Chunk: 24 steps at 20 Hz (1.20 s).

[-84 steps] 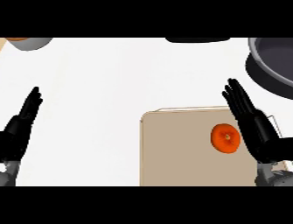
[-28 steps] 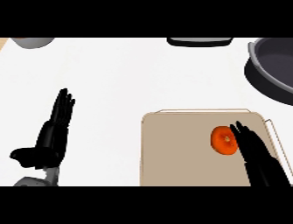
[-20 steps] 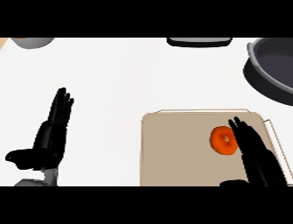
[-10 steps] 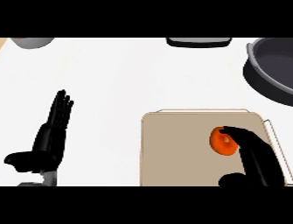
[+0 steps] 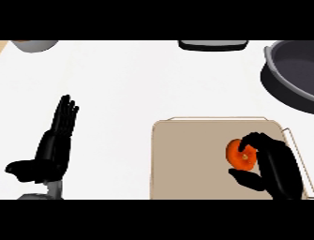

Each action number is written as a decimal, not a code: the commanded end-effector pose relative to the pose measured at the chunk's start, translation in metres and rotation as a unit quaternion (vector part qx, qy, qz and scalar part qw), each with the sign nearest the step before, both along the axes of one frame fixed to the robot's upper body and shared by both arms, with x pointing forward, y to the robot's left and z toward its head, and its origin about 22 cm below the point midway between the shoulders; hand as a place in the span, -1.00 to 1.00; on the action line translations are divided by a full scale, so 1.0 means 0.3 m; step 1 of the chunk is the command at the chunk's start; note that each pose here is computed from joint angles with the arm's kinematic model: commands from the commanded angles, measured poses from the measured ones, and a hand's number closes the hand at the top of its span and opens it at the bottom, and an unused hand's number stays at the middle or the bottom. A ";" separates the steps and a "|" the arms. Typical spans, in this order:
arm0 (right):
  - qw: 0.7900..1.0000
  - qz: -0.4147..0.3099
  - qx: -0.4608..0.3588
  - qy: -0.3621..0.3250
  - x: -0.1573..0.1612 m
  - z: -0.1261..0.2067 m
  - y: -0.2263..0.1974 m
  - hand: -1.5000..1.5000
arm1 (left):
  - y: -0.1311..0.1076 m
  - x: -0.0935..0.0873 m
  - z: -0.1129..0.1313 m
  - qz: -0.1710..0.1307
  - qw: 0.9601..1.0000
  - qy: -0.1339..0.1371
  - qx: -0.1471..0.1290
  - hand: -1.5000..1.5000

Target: Pick the squash from the tray and place it in the pot

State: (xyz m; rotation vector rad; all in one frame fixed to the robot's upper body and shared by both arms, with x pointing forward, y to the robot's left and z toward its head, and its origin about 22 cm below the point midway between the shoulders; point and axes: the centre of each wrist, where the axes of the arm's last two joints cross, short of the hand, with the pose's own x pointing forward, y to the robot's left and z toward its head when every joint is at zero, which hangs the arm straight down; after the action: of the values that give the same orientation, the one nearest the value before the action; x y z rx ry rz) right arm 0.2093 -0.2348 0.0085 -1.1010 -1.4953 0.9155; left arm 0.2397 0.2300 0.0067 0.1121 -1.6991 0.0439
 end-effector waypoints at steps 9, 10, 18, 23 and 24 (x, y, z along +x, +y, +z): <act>0.989 -0.099 -0.014 0.109 0.392 0.131 0.133 1.00 | -0.053 0.046 0.035 -0.046 0.999 -0.024 0.004 0.00; 0.987 -0.105 -0.017 0.122 0.444 0.178 0.170 1.00 | -0.067 0.040 0.020 -0.045 0.999 -0.009 0.008 0.00; 0.992 -0.122 -0.023 -0.025 0.684 0.373 0.312 1.00 | -0.077 0.021 -0.031 -0.026 1.000 -0.007 0.010 0.00; 0.979 -0.187 -0.058 -0.062 0.720 0.449 0.370 1.00 | -0.049 0.027 0.028 -0.010 1.000 -0.011 -0.004 0.00; 0.976 -0.199 -0.052 -0.067 0.736 0.478 0.347 1.00 | -0.040 0.049 0.017 -0.010 1.000 -0.006 0.009 0.00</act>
State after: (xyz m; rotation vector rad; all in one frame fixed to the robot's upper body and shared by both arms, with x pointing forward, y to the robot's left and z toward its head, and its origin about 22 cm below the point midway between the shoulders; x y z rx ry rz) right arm 0.4187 -0.1312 0.1354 -1.4090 -1.3038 0.7196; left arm 0.2517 0.2183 0.0104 0.0854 -1.7127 0.0148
